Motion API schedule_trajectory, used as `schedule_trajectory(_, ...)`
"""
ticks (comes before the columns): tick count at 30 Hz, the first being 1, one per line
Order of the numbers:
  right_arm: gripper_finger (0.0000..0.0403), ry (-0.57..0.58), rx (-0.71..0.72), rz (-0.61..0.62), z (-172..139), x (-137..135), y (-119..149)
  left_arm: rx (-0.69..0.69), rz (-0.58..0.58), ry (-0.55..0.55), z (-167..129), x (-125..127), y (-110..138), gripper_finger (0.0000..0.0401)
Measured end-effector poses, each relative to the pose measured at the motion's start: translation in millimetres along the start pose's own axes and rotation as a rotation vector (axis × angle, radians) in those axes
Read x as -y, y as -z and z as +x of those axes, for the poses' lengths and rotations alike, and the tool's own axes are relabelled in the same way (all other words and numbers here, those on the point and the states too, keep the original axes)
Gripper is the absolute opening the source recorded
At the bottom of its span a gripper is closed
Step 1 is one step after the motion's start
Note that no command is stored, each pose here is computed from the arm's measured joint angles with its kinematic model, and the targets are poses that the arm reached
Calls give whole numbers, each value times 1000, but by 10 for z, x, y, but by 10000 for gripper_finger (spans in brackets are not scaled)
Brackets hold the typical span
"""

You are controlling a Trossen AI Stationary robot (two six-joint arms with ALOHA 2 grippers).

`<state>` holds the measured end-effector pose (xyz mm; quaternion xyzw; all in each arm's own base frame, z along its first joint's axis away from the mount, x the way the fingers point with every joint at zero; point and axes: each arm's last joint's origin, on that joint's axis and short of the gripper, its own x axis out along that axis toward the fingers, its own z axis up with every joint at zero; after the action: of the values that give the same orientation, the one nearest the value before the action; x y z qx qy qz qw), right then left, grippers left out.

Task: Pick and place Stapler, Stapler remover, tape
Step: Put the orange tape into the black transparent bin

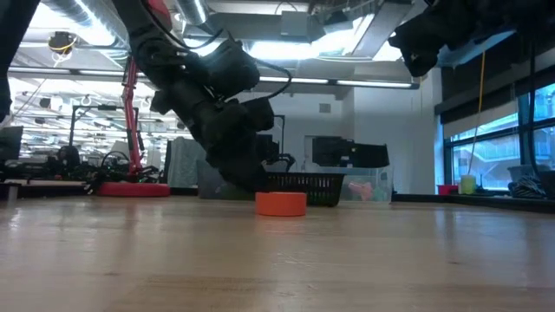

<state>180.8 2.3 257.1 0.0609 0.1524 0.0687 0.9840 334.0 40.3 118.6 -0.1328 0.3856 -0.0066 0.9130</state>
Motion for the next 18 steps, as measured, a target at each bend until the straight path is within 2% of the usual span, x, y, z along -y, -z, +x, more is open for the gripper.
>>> schedule_trajectory(7,88,1,1,1,0,1,-1,-20,-227,40,-1,-14,15,239)
schedule_trajectory(11,88,1,1,0,0,1,-1,9,-292,36,-1,-14,-12,239)
schedule_trajectory(14,88,0,1,1,0,1,-1,24,-347,-9,-1,-27,-16,239)
schedule_trajectory(18,88,0,1,1,0,0,-1,5,-345,-19,1,-23,5,239)
